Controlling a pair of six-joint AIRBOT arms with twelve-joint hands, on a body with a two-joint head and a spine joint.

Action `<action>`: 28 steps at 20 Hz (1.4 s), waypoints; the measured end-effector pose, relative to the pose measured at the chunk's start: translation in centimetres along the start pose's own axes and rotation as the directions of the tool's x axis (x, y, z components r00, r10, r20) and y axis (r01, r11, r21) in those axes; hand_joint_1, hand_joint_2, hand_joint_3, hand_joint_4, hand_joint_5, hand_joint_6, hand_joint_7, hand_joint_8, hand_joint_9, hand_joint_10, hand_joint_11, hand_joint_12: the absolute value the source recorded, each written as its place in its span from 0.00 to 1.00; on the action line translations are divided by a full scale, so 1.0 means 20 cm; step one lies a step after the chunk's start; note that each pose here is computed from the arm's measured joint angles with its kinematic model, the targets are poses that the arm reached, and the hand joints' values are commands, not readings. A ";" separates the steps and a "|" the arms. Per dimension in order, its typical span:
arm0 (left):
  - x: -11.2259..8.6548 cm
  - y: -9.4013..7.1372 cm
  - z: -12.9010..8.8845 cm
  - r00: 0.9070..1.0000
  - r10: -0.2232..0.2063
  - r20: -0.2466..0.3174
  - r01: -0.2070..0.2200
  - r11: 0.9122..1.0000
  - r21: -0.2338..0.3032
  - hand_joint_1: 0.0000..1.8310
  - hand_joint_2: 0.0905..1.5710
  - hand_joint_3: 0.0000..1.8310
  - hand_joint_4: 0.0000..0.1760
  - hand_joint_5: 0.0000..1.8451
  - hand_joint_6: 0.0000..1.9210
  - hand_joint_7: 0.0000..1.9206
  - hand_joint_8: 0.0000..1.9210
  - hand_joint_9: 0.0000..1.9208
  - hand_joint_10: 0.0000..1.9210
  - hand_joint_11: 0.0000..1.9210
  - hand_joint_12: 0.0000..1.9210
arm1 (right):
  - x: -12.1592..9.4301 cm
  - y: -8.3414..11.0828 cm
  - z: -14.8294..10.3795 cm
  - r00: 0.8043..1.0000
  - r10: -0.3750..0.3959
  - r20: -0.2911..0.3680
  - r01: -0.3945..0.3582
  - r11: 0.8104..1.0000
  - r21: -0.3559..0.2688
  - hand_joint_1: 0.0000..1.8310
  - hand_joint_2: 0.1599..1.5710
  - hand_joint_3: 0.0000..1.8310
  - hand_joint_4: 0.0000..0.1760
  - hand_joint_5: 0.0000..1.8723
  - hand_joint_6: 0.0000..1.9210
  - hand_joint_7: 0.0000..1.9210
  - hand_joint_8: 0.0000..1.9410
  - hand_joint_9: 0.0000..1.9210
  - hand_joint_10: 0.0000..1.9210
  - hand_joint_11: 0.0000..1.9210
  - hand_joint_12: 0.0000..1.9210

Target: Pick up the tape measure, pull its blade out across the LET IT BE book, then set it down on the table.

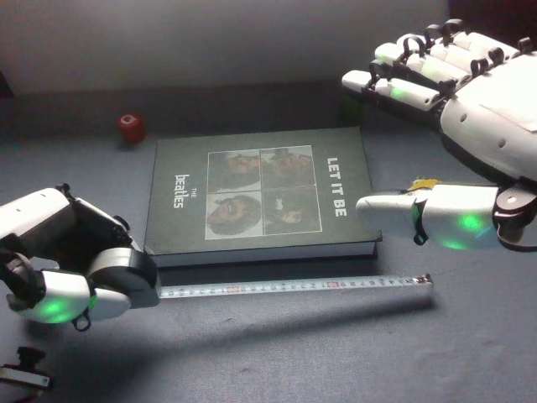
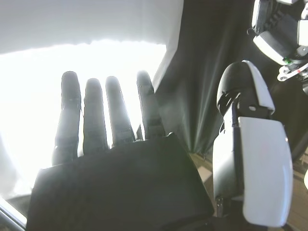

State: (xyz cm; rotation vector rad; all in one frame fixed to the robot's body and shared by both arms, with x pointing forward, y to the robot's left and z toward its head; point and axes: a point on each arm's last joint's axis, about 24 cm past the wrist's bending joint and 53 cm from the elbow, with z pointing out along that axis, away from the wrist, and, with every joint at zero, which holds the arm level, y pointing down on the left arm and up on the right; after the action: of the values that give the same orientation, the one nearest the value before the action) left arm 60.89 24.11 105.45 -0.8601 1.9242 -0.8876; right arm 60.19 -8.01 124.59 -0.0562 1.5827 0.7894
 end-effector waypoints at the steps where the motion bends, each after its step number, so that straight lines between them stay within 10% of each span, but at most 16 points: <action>1: -0.01 0.02 0.01 1.000 0.001 0.006 -0.001 1.000 -0.003 0.76 0.66 0.00 0.00 0.59 0.32 0.60 0.39 0.48 0.62 0.43 0.55 | 0.02 0.00 0.00 1.000 0.002 -0.009 -0.002 1.000 0.000 0.10 0.66 0.00 0.69 0.06 0.00 0.03 0.01 0.02 0.00 0.00 0.27; 14: -0.06 0.09 0.05 0.999 0.033 0.039 -0.032 0.999 -0.023 0.75 0.68 0.00 0.00 0.53 0.42 0.59 0.41 0.45 0.65 0.40 0.55 | 0.04 0.02 -0.01 1.000 -0.009 -0.020 0.008 1.000 -0.010 0.12 0.67 0.00 0.67 0.07 0.00 0.05 0.00 0.03 0.00 0.00 0.34; 16: -0.06 0.10 0.05 0.998 0.044 0.039 -0.043 0.999 -0.027 0.68 0.69 0.00 0.00 0.48 0.53 0.58 0.46 0.49 0.23 0.38 0.48 | 0.04 0.02 -0.01 1.000 -0.009 -0.019 0.009 1.000 -0.011 0.12 0.67 0.00 0.67 0.07 0.00 0.05 0.00 0.03 0.00 0.00 0.34; 17: -0.06 0.10 0.05 0.998 0.047 0.039 -0.046 0.999 -0.027 0.60 0.71 0.00 0.00 0.49 0.55 0.53 0.20 0.49 0.13 0.37 0.45 | 0.04 0.02 -0.01 1.000 -0.009 -0.019 0.009 1.000 -0.011 0.12 0.67 0.00 0.67 0.07 0.00 0.05 0.00 0.03 0.00 0.00 0.34; 18: -0.06 0.10 0.05 0.998 0.050 0.039 -0.049 0.998 -0.028 0.54 0.68 0.00 0.00 0.46 0.23 0.53 0.08 0.49 0.08 0.36 0.42 | 0.04 0.02 -0.01 1.000 -0.009 -0.019 0.009 1.000 -0.011 0.12 0.67 0.00 0.67 0.07 0.00 0.05 0.00 0.03 0.00 0.00 0.34; 20: -0.06 0.10 0.05 0.998 0.052 0.036 -0.051 0.998 -0.027 0.47 0.67 0.00 0.00 0.47 0.02 0.52 0.01 0.47 0.02 0.34 0.38 | 0.05 0.02 -0.01 1.000 -0.009 -0.020 0.009 1.000 -0.011 0.12 0.67 0.00 0.67 0.07 0.00 0.05 0.00 0.03 0.00 0.00 0.34; 28: -0.05 0.09 0.05 0.998 0.062 0.032 -0.061 0.998 -0.018 0.24 0.63 0.00 0.00 0.30 0.00 0.31 0.00 0.29 0.00 0.21 0.26 | 0.05 0.02 -0.01 1.000 -0.009 -0.019 0.009 1.000 -0.012 0.12 0.67 0.00 0.67 0.08 0.00 0.06 0.00 0.04 0.00 0.00 0.37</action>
State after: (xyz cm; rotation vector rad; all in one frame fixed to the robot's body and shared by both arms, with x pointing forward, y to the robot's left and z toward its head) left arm 61.83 25.54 104.01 -0.8161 1.9224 -0.8173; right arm 59.75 -7.41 123.93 -0.0800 1.5950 0.7936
